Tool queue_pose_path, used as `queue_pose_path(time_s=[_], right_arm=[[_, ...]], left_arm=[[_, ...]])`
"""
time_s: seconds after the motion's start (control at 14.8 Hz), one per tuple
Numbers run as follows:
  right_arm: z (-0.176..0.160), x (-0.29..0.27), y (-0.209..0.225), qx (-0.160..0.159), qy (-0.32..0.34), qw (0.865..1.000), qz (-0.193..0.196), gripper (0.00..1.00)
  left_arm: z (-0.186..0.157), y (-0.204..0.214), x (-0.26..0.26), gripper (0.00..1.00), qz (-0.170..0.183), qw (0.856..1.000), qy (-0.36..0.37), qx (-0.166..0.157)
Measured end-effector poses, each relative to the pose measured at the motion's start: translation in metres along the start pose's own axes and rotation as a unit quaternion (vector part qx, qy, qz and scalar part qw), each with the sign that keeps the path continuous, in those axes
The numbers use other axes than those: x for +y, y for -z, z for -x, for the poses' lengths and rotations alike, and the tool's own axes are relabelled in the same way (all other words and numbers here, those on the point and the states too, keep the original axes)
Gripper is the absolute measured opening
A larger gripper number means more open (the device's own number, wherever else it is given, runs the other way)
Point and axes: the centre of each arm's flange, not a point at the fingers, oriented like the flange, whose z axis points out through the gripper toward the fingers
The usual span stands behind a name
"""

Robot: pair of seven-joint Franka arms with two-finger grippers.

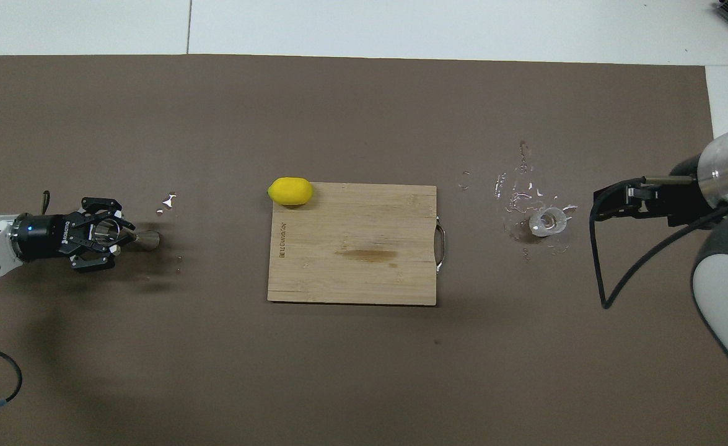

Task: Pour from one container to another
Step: 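Close the left gripper around the small metal cup, then carry the metal cup onto the cutting board with the left gripper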

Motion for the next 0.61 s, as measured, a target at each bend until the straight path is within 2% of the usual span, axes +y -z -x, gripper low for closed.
queue_pose_path(time_s=[0.2, 0.61], right_arm=[[0.000, 0.000, 0.000, 0.000, 0.000, 1.000, 0.000, 0.99], [0.000, 0.000, 0.000, 0.000, 0.000, 1.000, 0.000, 1.00]], left_arm=[[-0.014, -0.022, -0.005, 0.22, 0.021, 0.999, 0.043, 0.002], [-0.082, -0.087, 0.000, 0.23, 0.063, 0.994, 0.081, -0.034]])
